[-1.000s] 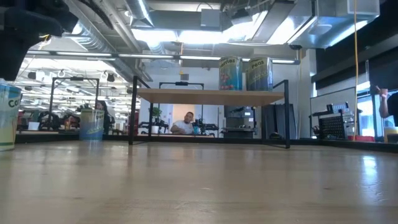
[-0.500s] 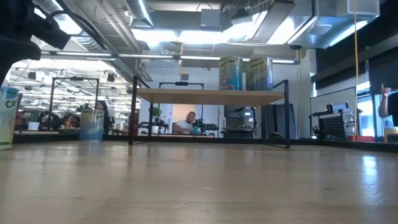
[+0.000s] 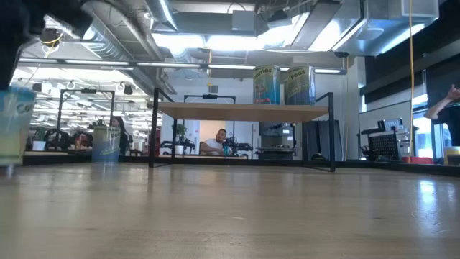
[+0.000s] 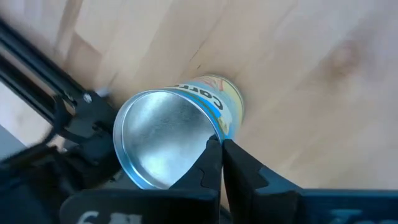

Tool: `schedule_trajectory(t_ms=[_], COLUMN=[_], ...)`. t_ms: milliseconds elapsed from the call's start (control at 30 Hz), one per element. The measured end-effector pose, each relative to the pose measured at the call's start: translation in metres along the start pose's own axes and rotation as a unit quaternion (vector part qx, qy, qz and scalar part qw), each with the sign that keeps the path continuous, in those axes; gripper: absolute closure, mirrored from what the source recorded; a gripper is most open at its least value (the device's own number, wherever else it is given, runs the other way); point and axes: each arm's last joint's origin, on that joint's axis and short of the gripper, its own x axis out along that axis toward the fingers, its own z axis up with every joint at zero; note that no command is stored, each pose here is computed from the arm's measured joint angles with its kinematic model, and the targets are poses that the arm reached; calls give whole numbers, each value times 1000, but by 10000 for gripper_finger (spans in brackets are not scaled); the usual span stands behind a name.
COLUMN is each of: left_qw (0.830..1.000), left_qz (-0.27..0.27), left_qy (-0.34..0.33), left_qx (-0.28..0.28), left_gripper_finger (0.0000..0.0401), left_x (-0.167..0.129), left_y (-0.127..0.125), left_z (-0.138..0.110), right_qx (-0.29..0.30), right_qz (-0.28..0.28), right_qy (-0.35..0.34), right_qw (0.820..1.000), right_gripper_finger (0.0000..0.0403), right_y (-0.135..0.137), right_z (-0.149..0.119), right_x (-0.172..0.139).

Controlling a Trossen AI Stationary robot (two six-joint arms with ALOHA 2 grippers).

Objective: Pick and place cans onto a shelf
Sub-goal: Put the canned carrots on the shelf

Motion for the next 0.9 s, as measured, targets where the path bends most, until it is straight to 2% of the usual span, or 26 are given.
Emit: schedule_trajectory(t_ms=[133, 233, 333, 433, 567, 767, 900], left_qw=[999, 994, 983, 969, 949, 929, 931], left_qz=[1, -32, -80, -98, -87, -66, -37], left_qy=[-28, -58, -97, -134, -201, -247, -270], left_qx=[45, 86, 131, 184, 225, 270, 245], left_gripper_finger=[401, 401, 401, 401, 401, 401, 401], left_x=[-32, -57, -87, -109, -132, -152, -160], left_y=[6, 9, 16, 26, 44, 78, 106], left_z=[4, 14, 23, 35, 56, 87, 107], right_qx=[-2, -3, -3, -4, -5, -5, -6], right_qz=[0, 0, 0, 0, 0, 0, 0], right_qy=[0, 0, 0, 1, 2, 2, 2], right_qw=[1000, 1000, 1000, 1000, 1000, 1000, 1000], right_gripper_finger=[398, 398, 398, 398, 398, 398, 398], right_y=[0, 0, 0, 0, 0, 0, 0], right_z=[0, 0, 0, 0, 0, 0, 0], right_x=[0, 0, 0, 0, 0, 0, 0])
